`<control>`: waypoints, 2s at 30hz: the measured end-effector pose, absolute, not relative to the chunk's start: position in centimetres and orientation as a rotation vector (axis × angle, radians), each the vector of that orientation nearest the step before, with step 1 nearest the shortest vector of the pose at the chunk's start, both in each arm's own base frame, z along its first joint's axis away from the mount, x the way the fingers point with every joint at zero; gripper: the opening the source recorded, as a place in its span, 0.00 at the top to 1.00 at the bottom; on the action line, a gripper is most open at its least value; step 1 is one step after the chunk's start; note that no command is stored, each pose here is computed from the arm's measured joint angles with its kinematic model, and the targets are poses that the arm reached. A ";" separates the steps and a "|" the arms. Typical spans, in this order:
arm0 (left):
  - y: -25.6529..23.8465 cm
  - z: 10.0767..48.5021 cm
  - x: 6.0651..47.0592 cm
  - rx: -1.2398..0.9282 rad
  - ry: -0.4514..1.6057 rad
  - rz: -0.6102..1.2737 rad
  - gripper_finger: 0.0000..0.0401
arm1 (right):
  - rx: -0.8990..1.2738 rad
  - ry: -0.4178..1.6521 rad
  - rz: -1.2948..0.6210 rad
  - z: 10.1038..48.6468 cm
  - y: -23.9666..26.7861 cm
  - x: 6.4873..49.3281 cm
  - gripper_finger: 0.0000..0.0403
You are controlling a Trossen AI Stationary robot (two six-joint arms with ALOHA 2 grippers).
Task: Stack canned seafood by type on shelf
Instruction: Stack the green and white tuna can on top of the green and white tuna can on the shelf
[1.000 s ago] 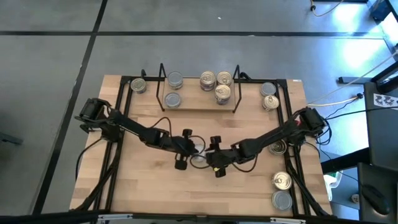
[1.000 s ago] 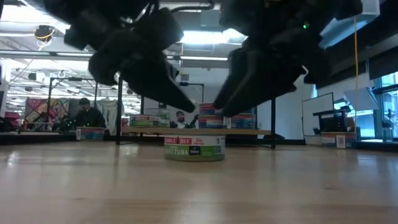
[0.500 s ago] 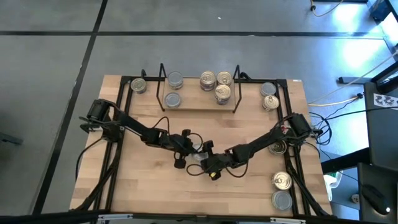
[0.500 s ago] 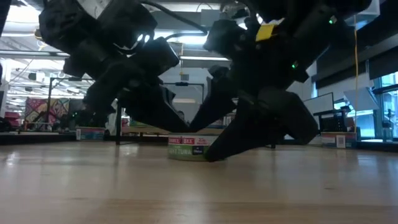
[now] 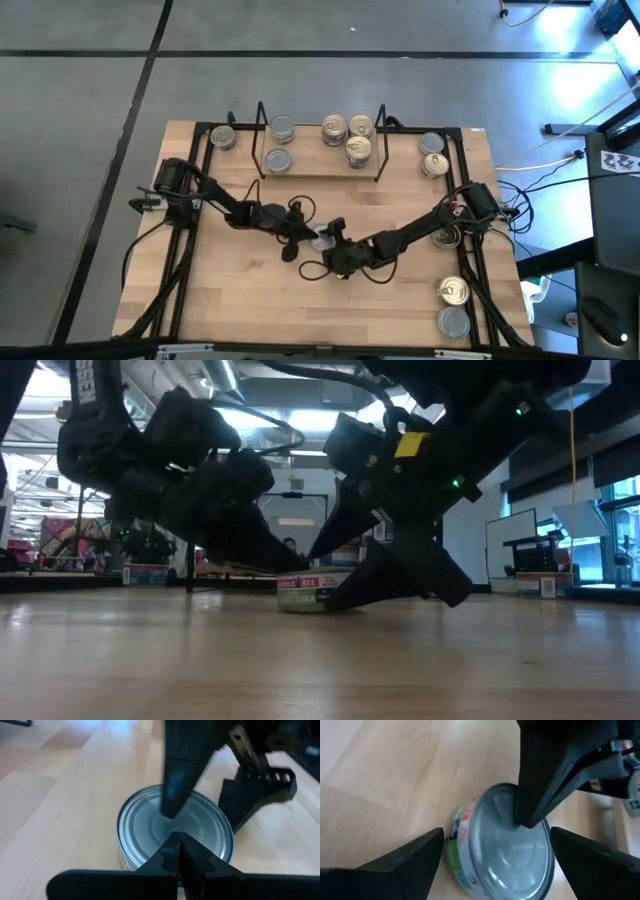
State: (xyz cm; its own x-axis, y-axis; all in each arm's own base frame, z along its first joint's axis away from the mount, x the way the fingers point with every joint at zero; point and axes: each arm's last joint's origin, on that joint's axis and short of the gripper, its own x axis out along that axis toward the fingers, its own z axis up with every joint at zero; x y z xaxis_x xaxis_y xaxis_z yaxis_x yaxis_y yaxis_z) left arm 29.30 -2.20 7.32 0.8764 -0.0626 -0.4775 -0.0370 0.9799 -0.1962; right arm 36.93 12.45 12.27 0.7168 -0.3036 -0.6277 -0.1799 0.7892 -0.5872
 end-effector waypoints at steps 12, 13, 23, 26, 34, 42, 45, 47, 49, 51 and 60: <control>-2.1 6.1 29.5 -0.304 0.422 -0.020 1.00 | -0.882 0.906 -0.077 11.8 12.0 36.1 0.09; -2.1 6.1 29.5 -0.305 0.421 -0.021 0.99 | -0.903 0.914 -0.072 11.7 12.0 36.1 0.09; -2.1 6.2 29.5 -0.306 0.406 -0.025 0.99 | -1.096 0.917 -0.015 10.1 11.6 36.9 0.30; -2.0 6.2 29.5 -0.312 0.395 -0.006 0.99 | -1.045 0.931 -0.028 9.9 11.4 36.8 0.53; -2.0 7.6 29.2 -0.322 0.380 -0.020 0.99 | -1.013 0.883 -0.062 10.5 13.0 36.4 0.61; -2.1 11.5 25.6 -0.270 0.424 0.047 0.99 | -0.927 0.782 -0.038 14.9 13.7 35.4 0.65; -2.2 12.8 23.8 -0.224 0.488 0.107 0.99 | -0.889 0.710 -0.056 17.3 13.2 35.5 0.65; -2.5 13.6 22.7 -0.196 0.522 0.142 0.99 | -0.877 0.682 -0.083 18.4 12.3 35.7 0.65; -2.7 14.2 21.7 -0.166 0.563 0.182 1.00 | -0.858 0.646 -0.130 19.4 11.0 36.2 0.65; -3.0 14.6 20.7 -0.147 0.598 0.221 0.99 | -0.840 0.612 -0.175 20.3 9.4 36.7 0.65; -3.7 15.8 17.8 -0.125 0.671 0.266 0.99 | -0.680 0.423 -0.277 21.8 0.4 39.7 0.65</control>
